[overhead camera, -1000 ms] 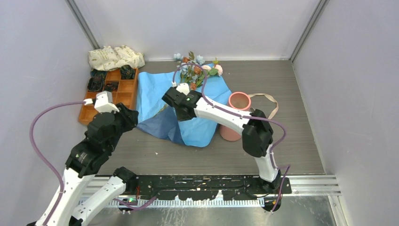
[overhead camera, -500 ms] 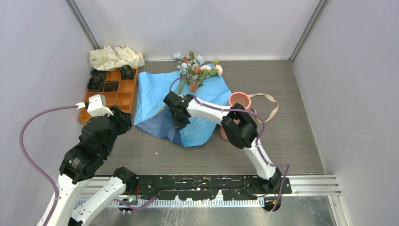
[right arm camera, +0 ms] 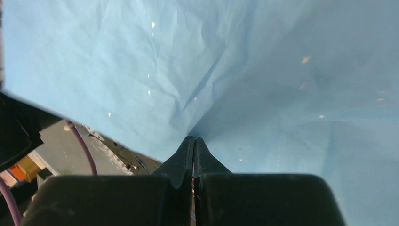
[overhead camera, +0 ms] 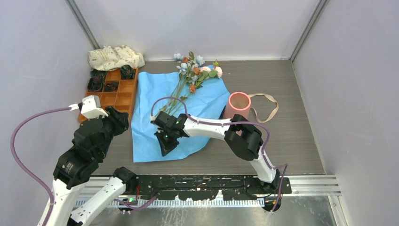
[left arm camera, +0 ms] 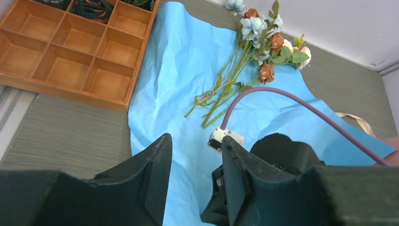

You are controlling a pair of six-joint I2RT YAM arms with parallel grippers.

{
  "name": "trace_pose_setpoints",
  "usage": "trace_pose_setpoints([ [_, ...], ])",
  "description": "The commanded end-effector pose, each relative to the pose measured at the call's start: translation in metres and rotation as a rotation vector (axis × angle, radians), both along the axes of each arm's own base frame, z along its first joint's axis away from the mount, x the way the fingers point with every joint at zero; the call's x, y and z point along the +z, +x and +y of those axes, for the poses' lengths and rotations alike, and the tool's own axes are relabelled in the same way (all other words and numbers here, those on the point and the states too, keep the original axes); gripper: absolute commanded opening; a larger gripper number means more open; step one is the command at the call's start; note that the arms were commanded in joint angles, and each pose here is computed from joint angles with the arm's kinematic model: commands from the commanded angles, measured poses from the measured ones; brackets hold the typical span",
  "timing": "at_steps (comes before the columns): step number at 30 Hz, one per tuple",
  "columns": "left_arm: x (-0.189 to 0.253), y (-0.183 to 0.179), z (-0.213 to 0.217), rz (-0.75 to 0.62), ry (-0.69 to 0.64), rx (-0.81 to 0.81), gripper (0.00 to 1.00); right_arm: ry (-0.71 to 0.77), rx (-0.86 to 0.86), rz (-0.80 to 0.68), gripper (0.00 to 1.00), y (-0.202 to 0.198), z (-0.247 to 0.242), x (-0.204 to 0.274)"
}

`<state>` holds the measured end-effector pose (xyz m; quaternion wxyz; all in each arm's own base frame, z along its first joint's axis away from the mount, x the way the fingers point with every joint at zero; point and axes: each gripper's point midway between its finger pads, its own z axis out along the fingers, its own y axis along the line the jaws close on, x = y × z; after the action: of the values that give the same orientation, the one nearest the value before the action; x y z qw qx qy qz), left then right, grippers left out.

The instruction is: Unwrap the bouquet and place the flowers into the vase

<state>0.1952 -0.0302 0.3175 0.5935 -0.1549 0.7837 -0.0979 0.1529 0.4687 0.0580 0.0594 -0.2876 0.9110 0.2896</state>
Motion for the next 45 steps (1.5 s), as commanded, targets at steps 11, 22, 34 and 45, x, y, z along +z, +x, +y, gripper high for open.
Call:
trace_pose_setpoints([
  [11,0.011,-0.003,0.003,-0.028,-0.008,0.003,0.46,-0.023,-0.021,0.031,0.01,-0.01,-0.008,-0.021],
  [22,0.007,0.021,-0.024,0.042,-0.011,-0.057,0.59,0.004,-0.111,-0.309,0.21,0.037,-0.032,0.09],
  [34,-0.003,0.107,-0.111,0.156,-0.071,-0.279,0.7,0.008,-0.537,-0.836,0.55,0.089,-0.168,0.256],
  [45,-0.079,0.223,-0.159,0.375,0.031,-0.353,0.68,0.044,-0.701,-0.966,0.67,0.084,-0.24,0.288],
])
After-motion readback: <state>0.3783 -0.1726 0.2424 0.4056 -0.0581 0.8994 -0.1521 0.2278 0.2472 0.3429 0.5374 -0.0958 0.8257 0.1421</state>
